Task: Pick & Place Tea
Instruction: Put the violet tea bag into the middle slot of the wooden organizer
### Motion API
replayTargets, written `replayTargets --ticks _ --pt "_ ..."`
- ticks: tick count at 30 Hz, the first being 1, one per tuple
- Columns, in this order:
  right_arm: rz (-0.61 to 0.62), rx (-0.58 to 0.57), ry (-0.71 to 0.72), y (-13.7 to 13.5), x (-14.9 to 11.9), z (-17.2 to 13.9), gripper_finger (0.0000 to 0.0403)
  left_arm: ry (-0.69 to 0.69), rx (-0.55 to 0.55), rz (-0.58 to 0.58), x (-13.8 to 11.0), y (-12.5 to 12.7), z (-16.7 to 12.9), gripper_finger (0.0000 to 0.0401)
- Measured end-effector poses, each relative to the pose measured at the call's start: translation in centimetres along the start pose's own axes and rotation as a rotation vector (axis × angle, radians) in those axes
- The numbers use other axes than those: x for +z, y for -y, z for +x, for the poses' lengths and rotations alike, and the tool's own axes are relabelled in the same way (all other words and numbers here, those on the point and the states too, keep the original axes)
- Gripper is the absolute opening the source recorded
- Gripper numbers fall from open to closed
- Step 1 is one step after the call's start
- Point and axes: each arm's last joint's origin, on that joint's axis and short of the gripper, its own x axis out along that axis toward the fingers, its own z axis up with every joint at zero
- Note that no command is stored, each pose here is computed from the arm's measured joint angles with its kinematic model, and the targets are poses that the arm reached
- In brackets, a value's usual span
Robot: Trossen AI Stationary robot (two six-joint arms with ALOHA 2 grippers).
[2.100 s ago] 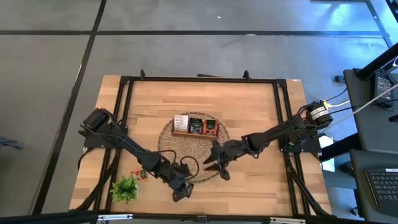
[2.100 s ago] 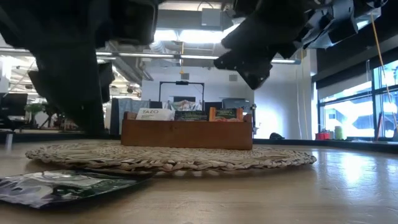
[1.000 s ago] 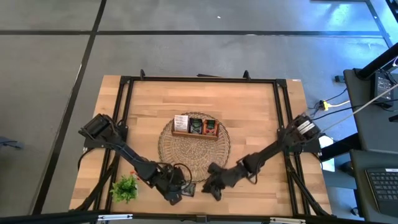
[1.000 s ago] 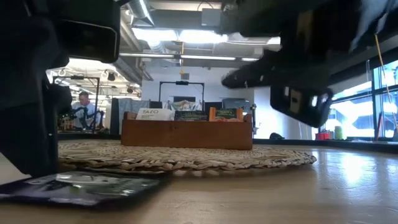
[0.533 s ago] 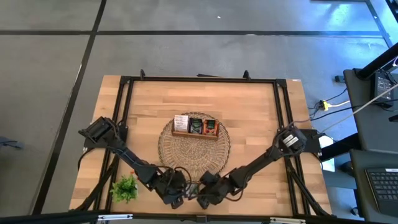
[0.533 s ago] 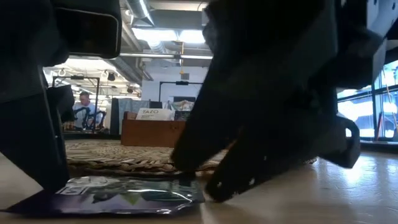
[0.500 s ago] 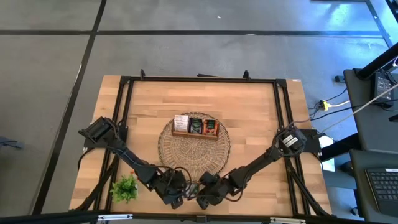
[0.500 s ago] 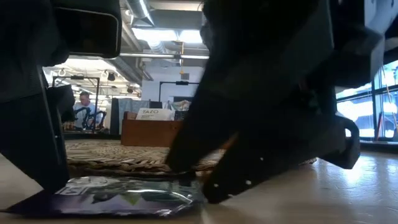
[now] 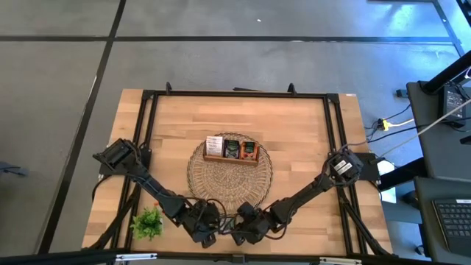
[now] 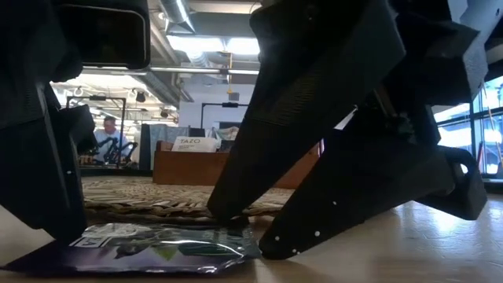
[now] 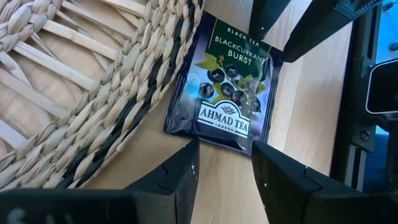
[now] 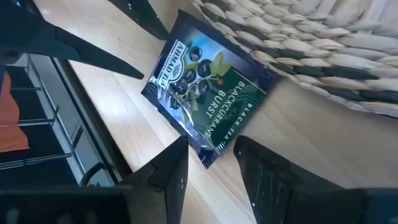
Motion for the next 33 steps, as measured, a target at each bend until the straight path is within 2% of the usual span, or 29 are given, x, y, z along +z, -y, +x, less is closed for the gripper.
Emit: replayTargets --ticks 18,33 --pt "0.080 -0.001 0.015 -0.3 0.4 0.0 0.0145 0.034 0.020 0.030 0.0 -0.1 0.0 0.0143" --pt "0.073 0.016 0.001 -0.4 1.2 0.2 0.0146 0.053 -0.013 0.052 0.5 -0.4 1.7 0.0143"
